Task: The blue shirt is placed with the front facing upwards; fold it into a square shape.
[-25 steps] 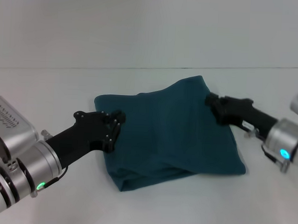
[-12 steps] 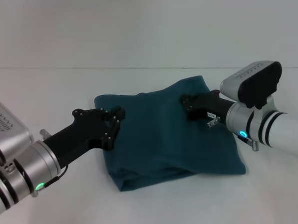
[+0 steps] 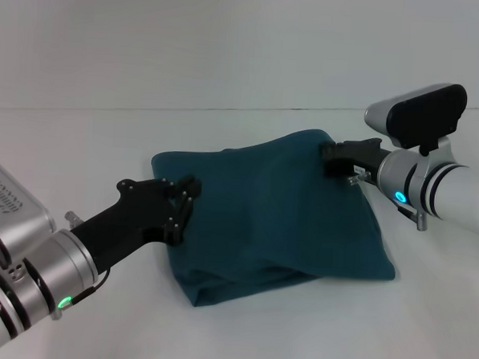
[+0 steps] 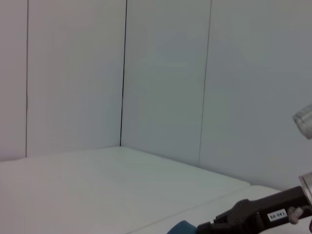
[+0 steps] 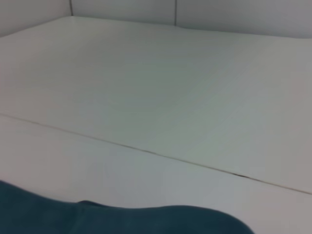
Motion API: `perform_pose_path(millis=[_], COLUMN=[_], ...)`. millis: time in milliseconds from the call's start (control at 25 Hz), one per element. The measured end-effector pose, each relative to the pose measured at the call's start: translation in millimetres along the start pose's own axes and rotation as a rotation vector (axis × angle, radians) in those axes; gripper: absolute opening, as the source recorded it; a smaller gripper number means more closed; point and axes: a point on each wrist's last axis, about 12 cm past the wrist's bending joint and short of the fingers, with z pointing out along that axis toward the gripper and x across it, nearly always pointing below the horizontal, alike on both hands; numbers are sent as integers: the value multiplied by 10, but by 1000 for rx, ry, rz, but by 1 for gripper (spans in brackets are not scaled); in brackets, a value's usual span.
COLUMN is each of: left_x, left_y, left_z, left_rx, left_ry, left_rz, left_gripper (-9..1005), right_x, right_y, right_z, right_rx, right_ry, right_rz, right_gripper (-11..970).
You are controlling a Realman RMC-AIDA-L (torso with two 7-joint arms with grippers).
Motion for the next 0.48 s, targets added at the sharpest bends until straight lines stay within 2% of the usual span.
perform_pose_path(millis=[160,240,360,480], left_x=[25,29,22,20], left_y=[-1,-2,-14,-7], left_z=[-2,-1,-2,-18], left_rx=[3,5,15,16], left_ry=[8,9,2,-5], left_rz=[-5,-6,-7,-9], left_gripper=[62,62,61,61], right_x=[-46,-59,-78,-61], right_y=[-33,-52,-27,78], right_z=[12,-27,-136,-165], right_rx=[29,10,-78,-162], right_ry=[-1,-40,-144,-171], right_rz=[41,79,126,124], right_gripper=[36,36,36,36])
